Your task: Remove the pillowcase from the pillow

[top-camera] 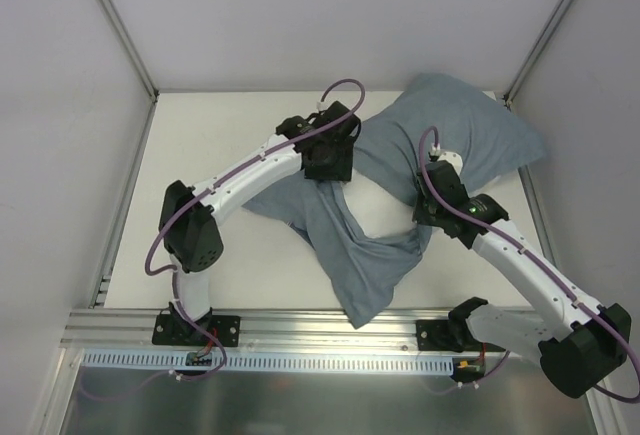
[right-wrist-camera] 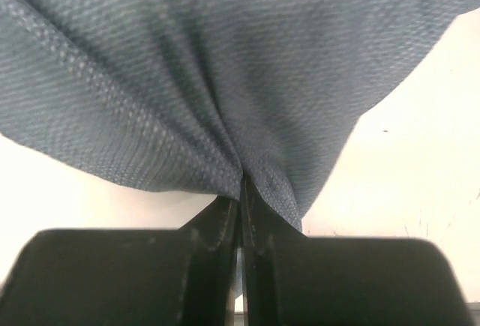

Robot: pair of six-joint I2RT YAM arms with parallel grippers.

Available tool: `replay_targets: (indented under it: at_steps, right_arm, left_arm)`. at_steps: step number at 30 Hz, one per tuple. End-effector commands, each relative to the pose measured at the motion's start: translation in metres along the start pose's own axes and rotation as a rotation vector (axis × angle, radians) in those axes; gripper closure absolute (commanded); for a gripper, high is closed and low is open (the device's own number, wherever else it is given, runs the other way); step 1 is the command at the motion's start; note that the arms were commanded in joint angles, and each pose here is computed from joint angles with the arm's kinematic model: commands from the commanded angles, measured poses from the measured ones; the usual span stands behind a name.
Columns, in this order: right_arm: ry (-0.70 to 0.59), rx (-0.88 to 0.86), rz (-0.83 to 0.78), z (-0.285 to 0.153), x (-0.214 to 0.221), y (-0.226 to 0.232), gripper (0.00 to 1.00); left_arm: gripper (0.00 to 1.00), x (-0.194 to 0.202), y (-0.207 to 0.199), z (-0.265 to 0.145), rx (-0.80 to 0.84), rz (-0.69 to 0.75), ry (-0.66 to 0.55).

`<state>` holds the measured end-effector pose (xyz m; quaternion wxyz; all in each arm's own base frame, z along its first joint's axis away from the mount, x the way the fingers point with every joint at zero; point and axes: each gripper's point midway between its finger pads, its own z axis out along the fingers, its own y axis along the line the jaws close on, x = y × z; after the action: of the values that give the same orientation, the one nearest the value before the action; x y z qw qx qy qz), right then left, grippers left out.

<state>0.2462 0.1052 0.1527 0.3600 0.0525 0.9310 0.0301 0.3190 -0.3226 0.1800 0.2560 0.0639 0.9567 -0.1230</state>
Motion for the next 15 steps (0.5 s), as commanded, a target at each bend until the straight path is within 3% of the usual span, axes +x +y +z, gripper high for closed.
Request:
replay_targets:
  at_steps: [1,3,8,13,15]
  right_arm:
    - [-0.052,0.034,0.010,-0.011,-0.016,-0.006,0.99]
    - [-0.068,0.062,0.011,-0.013,-0.020,-0.014,0.99]
    - [-0.055,0.080,0.063,-0.010,-0.024,-0.027,0.99]
    - [-0.055,0.092,0.069,-0.008,-0.027,-0.030,0.99]
    - [-0.054,0.086,0.075,-0.007,-0.027,-0.029,0.99]
  left_arm:
    - [0.46,0.007,0.039,-0.018,-0.170,-0.031,-0.004]
    - [0.58,0.015,0.056,-0.030,-0.207,-0.039,-0.021]
    - [0.71,0.045,0.087,-0.051,-0.241,-0.057,-0.014]
    - [0.73,0.066,0.103,-0.043,-0.266,-0.069,0.020]
    - [0.75,0.072,0.111,-0.038,-0.278,-0.144,0.043]
